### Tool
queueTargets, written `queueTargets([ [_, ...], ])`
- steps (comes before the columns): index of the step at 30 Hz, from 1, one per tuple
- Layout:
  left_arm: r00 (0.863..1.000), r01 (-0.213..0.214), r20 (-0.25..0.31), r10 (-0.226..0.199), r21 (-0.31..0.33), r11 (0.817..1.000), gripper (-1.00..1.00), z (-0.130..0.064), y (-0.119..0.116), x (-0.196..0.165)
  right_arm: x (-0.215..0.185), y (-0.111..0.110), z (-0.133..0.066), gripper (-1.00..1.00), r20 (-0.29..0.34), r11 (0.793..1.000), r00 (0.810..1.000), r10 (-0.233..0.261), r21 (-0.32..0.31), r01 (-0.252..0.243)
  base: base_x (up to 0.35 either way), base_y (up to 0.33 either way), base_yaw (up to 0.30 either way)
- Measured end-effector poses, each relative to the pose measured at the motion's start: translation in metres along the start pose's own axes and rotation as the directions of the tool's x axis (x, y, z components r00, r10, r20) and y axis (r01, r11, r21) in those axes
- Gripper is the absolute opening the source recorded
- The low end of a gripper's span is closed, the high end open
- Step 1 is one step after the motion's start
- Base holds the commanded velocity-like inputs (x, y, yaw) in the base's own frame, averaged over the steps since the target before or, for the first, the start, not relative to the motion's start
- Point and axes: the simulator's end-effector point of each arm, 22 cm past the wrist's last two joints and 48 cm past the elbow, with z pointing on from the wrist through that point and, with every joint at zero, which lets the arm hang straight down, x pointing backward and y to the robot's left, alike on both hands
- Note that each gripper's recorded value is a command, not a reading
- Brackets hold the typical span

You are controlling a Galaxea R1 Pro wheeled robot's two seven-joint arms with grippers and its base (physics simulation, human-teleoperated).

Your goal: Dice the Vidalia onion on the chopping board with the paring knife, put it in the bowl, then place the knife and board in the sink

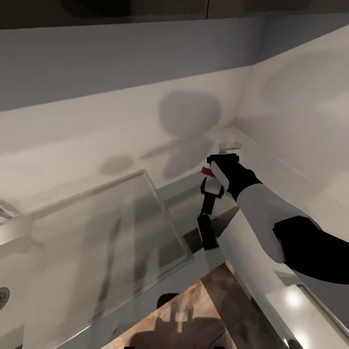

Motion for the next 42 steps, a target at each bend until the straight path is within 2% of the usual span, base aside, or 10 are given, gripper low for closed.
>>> queueTargets([
  [16, 1.0, -0.001, -0.025, 0.001, -0.004, 1.0, 1.0, -0.004, 0.001, 0.007, 0.018, 0.004, 0.012, 1.0, -0.025, 1.0, 1.0, -0.007, -0.001, 0.007, 0.011, 0.0, 0.0],
  [42, 1.0, -0.001, -0.028, 0.001, -0.004, 1.0, 1.0, -0.004, 0.001, 0.008, 0.024, 0.009, 0.013, 1.0, -0.038, 1.0, 0.999, -0.012, -0.008, 0.012, 0.0, 0.0, 0.0],
])
